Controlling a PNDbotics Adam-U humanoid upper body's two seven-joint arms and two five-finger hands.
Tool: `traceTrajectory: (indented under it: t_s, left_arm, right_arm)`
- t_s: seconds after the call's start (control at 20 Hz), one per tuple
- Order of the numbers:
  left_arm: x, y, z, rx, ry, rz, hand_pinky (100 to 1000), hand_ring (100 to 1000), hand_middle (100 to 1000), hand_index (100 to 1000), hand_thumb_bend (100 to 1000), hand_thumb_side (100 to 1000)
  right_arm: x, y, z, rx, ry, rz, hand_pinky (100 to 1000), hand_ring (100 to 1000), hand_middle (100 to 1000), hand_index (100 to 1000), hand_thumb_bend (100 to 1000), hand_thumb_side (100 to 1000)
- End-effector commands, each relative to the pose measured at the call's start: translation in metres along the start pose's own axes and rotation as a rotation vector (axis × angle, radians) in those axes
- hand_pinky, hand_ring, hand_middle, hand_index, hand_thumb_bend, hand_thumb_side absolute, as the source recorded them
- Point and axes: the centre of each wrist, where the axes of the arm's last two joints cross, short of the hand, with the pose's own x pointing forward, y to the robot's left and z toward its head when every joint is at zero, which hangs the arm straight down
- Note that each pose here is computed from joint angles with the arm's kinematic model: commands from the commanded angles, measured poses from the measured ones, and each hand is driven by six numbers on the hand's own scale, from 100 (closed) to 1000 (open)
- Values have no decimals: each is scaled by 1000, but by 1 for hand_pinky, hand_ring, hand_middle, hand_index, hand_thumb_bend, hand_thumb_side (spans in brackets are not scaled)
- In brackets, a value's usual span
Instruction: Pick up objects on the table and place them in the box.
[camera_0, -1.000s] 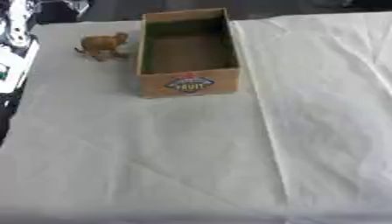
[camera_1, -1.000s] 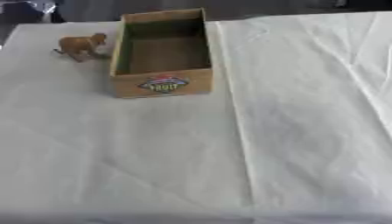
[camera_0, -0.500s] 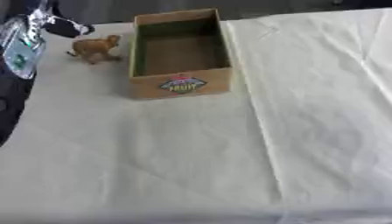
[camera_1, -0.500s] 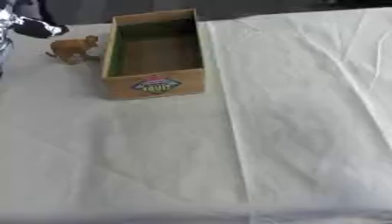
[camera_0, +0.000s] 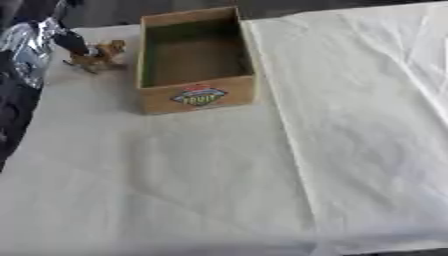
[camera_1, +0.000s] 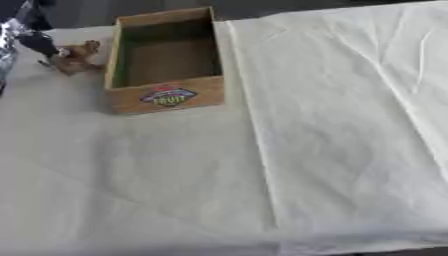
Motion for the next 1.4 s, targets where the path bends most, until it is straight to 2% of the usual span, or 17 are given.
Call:
traceTrajectory:
  t_s: [0.05,0.3,0.55,1.0,1.4]
  left_arm:
    - [-7,21,-2,-8,14,-19,763,654,667,755,742,100]
    - [-12,18,-1,-94,49,-44,762,651,632,735,660,100]
    - [-15,15,1,-113,83,-75,755,648,626,720,619,100]
    - [-12,5,2,-91,130,-160,753,663,648,736,612,100]
    - [-10,-6,4,-55,135,-192,738,653,637,728,620,100]
  right_arm:
    - [7,-5,-8,3,-30,11,435,584,681,836,100,291]
    - [6,-5,-8,5,-31,6,439,586,683,839,100,296]
    - [6,-5,-8,9,-33,1,441,587,684,840,100,299]
    - [5,-4,-7,9,-32,-4,441,588,684,842,100,302]
    - [6,-3,-8,10,-37,-8,441,588,684,842,100,304]
